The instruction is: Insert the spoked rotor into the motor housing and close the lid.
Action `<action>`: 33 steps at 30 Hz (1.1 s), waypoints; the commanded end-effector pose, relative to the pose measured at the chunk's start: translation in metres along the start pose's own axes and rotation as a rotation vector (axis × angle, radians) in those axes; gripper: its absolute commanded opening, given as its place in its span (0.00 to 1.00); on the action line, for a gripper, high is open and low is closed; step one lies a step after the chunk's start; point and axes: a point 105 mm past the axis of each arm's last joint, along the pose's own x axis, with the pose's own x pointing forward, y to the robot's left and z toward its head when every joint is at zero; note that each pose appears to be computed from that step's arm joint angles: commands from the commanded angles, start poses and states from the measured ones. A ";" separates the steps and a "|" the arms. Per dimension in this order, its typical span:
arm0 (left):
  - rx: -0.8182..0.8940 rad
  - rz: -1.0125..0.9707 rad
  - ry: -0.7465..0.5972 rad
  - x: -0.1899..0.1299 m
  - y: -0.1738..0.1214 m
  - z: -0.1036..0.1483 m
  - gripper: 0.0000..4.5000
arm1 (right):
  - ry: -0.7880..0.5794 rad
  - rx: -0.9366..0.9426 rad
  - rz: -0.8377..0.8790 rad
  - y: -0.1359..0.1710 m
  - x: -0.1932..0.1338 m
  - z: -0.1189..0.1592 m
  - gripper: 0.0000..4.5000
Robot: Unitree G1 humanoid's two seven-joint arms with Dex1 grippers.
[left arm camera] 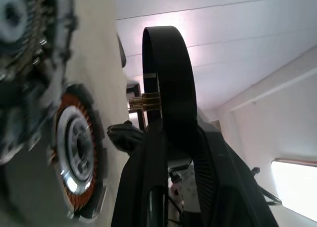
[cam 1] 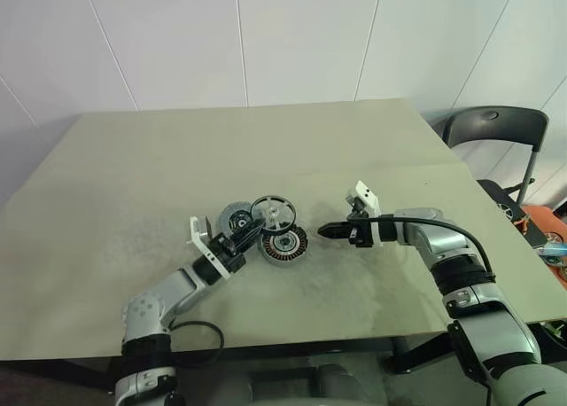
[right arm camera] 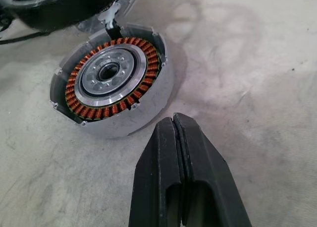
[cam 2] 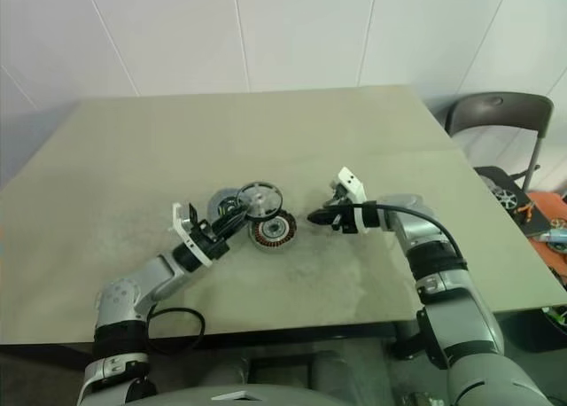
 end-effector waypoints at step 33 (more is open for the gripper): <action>-0.072 0.126 0.098 -0.001 0.021 -0.021 0.09 | -0.026 -0.038 -0.004 0.000 0.005 0.010 0.00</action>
